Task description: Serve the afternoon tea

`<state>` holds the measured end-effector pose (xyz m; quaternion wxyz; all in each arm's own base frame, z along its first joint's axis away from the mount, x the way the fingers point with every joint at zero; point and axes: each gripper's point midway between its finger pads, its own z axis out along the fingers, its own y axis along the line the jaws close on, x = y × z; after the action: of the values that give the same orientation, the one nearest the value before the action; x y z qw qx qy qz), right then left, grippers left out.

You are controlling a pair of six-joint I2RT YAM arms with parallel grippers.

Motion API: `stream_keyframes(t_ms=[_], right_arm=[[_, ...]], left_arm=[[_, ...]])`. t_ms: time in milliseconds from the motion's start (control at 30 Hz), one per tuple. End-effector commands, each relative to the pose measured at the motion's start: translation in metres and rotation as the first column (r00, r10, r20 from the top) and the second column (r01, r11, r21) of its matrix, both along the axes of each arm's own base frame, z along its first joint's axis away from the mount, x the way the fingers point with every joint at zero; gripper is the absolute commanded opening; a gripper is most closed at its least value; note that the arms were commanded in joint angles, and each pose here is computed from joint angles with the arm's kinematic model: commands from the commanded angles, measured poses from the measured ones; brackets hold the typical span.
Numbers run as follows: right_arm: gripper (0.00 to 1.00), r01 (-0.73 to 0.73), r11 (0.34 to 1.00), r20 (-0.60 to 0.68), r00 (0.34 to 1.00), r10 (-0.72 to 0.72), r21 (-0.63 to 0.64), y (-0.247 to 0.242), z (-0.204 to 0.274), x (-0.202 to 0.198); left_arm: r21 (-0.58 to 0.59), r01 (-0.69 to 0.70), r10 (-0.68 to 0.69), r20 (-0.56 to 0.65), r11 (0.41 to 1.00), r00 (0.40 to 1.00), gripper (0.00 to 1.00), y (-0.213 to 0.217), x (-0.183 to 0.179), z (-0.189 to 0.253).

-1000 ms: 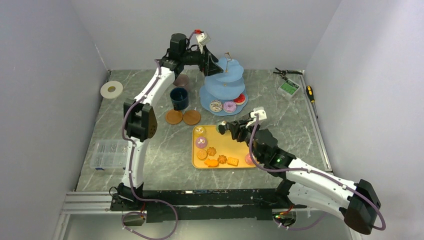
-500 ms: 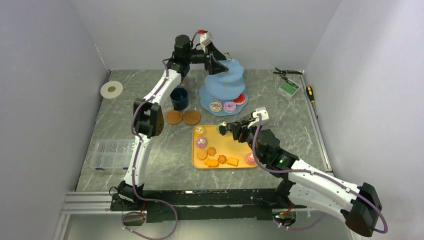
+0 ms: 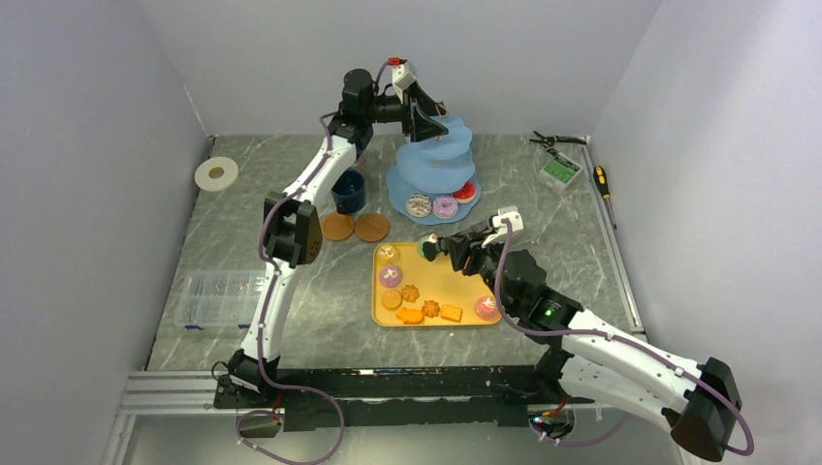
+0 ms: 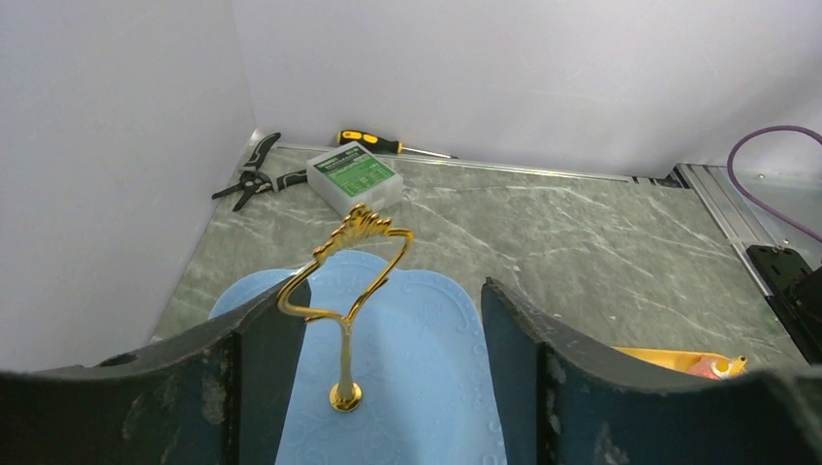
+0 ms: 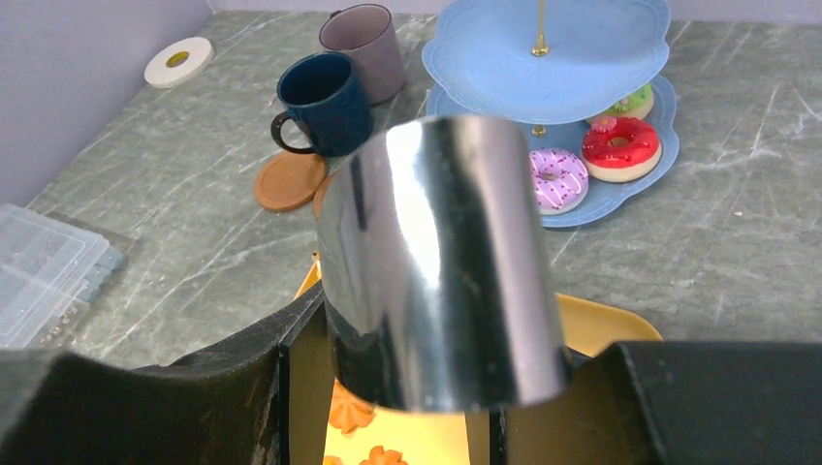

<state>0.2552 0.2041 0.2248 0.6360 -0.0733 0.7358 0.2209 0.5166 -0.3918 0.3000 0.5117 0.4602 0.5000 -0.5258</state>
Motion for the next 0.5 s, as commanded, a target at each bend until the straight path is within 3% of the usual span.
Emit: stream_keyframes(t_ms=[0,467], right_arm=[[0.32,-0.016,0.996,0.06,0.998,0.011,0.092,0.005,0.037,0.001],[0.31,-0.015,0.996,0.048,0.999,0.01,0.093,0.003,0.031,-0.001]], left_arm=[[-0.048,-0.045,0.048,0.075,0.998,0.996,0.67,0.002,0.004,0.028],[-0.084,-0.116,0.125,0.112,0.99,0.986,0.5,-0.002,0.014,0.042]])
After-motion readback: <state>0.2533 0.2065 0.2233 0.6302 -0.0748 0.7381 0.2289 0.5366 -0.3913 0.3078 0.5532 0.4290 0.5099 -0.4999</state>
